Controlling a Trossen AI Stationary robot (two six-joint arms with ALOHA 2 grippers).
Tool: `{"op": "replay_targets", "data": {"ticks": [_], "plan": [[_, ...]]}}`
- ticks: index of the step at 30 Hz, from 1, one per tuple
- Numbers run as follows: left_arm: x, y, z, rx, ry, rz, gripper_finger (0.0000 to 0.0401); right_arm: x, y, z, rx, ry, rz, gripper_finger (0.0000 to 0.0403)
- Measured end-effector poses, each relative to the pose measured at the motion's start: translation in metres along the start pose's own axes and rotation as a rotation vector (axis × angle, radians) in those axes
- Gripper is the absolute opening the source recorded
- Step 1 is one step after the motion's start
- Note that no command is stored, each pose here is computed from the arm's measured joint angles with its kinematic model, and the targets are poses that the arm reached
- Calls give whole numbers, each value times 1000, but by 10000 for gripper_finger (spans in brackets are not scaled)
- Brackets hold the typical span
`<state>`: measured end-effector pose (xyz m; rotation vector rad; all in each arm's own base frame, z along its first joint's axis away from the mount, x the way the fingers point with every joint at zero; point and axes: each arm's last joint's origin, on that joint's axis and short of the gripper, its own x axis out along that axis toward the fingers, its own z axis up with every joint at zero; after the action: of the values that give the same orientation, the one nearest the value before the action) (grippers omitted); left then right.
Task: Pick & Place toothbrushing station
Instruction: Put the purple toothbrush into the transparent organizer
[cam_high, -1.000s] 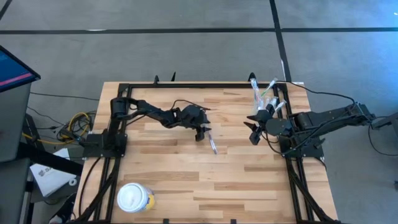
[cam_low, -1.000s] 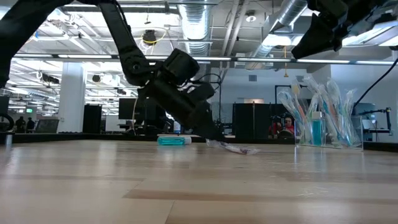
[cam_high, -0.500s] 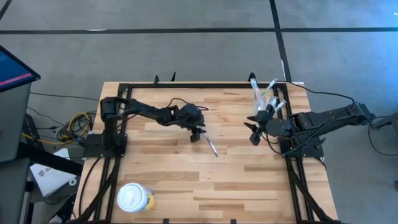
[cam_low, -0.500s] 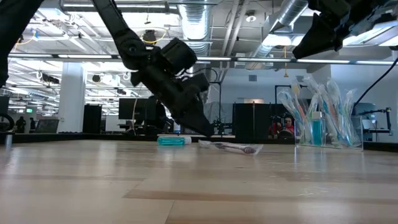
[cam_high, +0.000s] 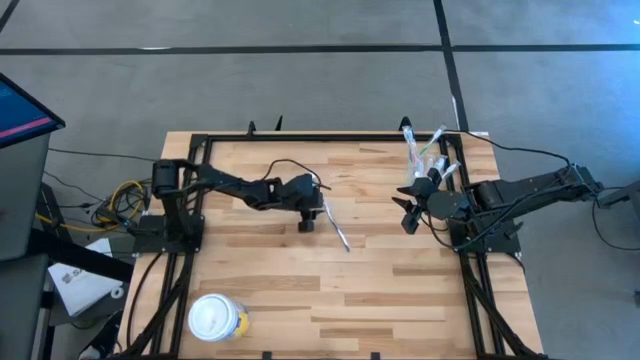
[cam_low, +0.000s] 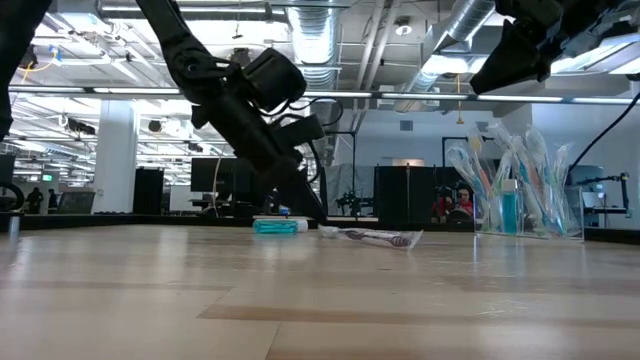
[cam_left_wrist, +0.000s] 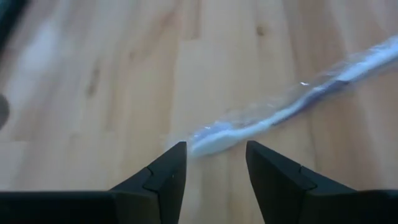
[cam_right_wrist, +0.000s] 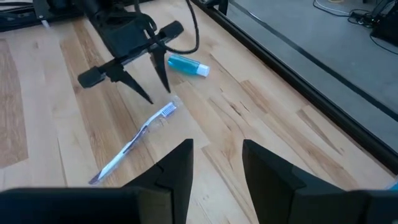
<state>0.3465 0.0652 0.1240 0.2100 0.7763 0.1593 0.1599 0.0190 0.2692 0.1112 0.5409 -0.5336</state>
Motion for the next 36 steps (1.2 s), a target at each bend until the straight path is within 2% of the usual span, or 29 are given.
{"op": "replay_targets", "data": {"ticks": [3,6,11,17,22,30,36], "plan": [[-1,0,0,9,28,101,164,0,0,0,-1,0,0,128],[0,1,-1,44,38,120,169,0,0,0,-1,0,0,128],[6,-1,-7,109,66,99,172,0,0,0,-1,0,0,128],[19,4,-16,95,72,77,171,0,0,0,-1,0,0,128],[21,5,-14,92,40,86,171,0,0,0,-1,0,0,128],[25,12,-17,88,-11,-28,170,0,0,0,-1,-1,0,128],[27,14,-18,83,-32,-64,162,0,0,0,-2,0,0,128]]}}
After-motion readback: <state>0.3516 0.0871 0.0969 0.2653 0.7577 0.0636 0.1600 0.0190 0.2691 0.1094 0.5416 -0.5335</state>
